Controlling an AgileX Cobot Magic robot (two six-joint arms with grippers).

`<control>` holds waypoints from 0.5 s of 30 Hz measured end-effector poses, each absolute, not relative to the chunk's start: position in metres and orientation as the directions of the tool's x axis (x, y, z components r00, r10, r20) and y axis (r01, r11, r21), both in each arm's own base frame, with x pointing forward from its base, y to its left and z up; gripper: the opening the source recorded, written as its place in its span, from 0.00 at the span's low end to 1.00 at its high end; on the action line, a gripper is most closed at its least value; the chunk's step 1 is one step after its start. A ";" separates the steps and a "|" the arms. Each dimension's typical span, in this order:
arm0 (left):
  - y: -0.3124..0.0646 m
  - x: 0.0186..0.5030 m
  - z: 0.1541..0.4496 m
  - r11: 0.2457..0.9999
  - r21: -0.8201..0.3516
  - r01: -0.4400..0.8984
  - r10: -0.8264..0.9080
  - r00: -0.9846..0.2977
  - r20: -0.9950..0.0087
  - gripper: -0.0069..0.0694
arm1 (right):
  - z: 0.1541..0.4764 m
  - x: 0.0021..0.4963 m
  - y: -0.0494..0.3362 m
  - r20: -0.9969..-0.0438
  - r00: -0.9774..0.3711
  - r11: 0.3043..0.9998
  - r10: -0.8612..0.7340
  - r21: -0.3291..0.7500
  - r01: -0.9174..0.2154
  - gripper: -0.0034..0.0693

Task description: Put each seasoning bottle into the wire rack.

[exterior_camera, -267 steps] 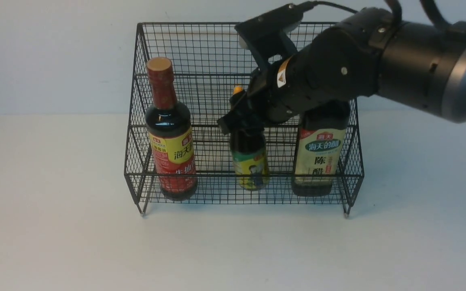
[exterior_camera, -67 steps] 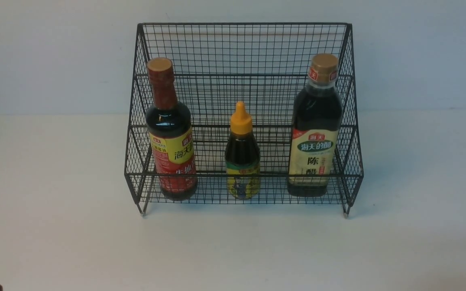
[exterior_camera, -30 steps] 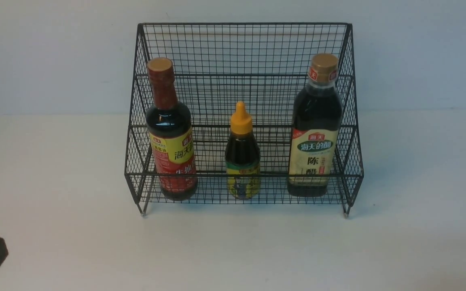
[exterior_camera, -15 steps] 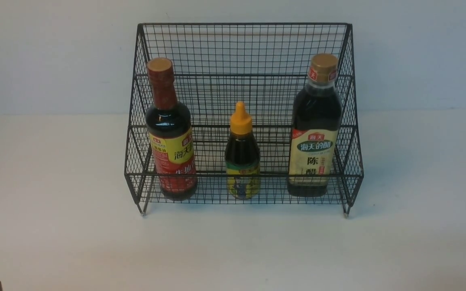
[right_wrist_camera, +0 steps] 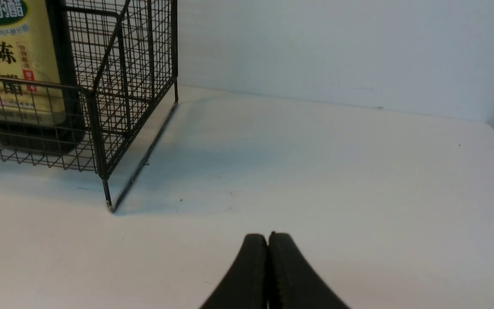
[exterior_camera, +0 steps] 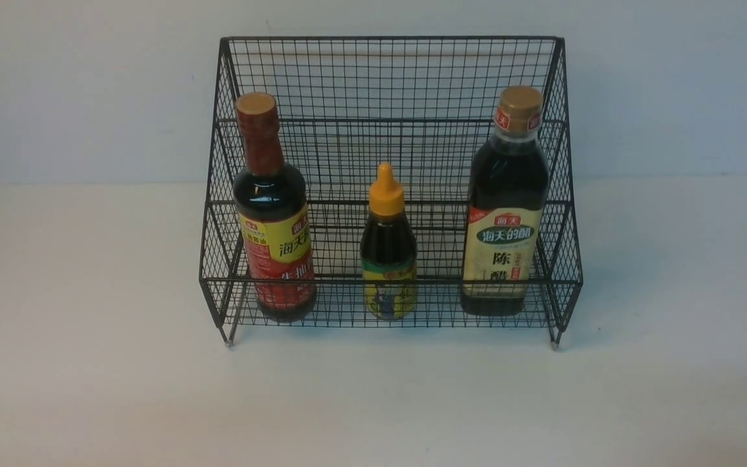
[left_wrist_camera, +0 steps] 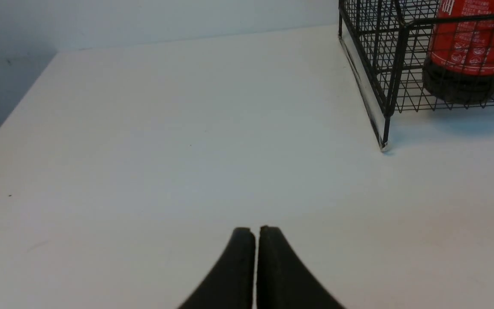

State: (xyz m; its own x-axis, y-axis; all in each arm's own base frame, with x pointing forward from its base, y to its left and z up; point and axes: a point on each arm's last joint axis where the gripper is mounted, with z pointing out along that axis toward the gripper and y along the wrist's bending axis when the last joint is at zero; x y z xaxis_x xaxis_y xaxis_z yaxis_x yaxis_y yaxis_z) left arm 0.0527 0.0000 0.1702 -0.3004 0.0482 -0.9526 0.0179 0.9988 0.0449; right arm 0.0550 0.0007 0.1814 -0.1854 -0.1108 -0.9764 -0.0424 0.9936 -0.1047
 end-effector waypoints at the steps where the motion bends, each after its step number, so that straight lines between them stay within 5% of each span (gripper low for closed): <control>1: 0.000 0.053 0.170 0.999 0.044 0.018 0.047 -0.300 -0.953 0.08 | 0.181 0.055 0.001 -0.976 -0.185 0.994 -0.111 -0.105 -0.042 0.03; 15: 0.000 0.053 0.170 0.999 0.041 0.017 0.044 -0.300 -0.953 0.08 | 0.181 0.055 0.001 -0.976 -0.185 0.994 -0.111 -0.105 -0.042 0.03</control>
State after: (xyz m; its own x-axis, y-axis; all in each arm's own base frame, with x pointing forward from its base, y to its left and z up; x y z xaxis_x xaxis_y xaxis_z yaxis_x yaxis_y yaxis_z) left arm 0.0527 0.0000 0.1702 -0.3005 0.0441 -0.9528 0.0167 0.9990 0.0409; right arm 0.0550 0.0007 0.1814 -0.1854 -0.1108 -0.9764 -0.0424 0.9936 -0.1047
